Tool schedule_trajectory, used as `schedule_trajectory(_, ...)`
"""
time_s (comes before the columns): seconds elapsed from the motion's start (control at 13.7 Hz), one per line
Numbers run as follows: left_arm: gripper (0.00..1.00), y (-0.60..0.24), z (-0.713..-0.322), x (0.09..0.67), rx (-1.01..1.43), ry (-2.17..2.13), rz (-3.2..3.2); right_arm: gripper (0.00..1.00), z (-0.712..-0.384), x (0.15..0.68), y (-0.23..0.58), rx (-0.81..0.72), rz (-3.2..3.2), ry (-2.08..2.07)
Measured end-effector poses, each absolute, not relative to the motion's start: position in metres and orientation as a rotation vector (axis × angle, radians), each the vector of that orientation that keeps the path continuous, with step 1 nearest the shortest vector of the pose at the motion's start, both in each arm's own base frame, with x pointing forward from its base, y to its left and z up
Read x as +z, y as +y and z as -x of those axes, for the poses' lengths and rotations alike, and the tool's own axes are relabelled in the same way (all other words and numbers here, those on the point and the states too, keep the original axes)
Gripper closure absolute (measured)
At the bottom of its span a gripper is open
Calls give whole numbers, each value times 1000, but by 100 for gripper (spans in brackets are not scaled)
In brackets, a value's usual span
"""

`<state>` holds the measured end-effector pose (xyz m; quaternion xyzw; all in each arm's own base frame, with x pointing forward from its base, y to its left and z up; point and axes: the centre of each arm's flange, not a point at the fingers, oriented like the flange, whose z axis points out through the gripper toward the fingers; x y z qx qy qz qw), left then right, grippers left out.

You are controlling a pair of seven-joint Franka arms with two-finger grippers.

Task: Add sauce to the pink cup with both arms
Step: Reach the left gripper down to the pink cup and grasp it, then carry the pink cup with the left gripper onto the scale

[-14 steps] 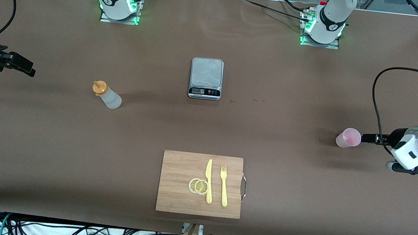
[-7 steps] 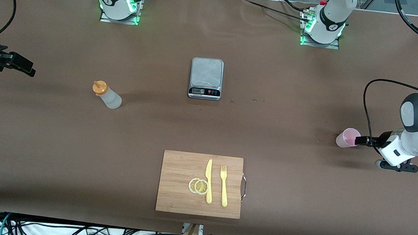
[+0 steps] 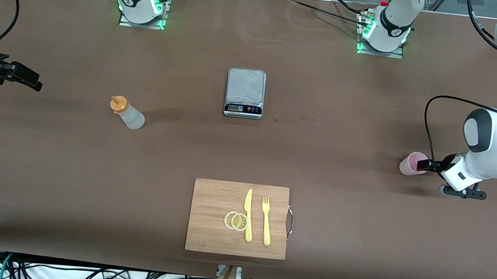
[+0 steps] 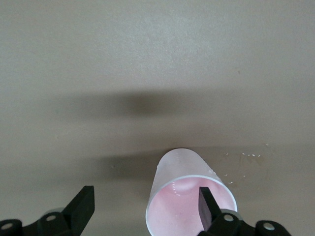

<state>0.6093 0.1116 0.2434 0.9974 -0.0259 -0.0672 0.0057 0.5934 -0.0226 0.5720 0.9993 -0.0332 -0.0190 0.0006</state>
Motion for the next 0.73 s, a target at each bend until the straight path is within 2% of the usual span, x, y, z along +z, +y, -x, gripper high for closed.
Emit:
schedule_trajectory(0.07, 7, 112, -607, 240, -209, -96, -3121, 0, -593, 572, -23, -60, -3138, -104)
schedule_trajectory(0.15, 14, 112, -606, 238, -212, -102, -3120, 0, -593, 572, -23, -60, -3138, -104)
schedule_trajectory(0.22, 14, 112, -605, 237, -213, -107, -3119, 0, -593, 572, -23, -60, -3138, -104)
schedule_trajectory(0.29, 19, 112, -605, 237, -213, -109, -3119, 0, -593, 572, -23, -60, -3138, -104)
schedule_trajectory(0.73, 83, 111, -605, 237, -212, -105, -3115, 0, -593, 572, -23, -60, -3138, -104)
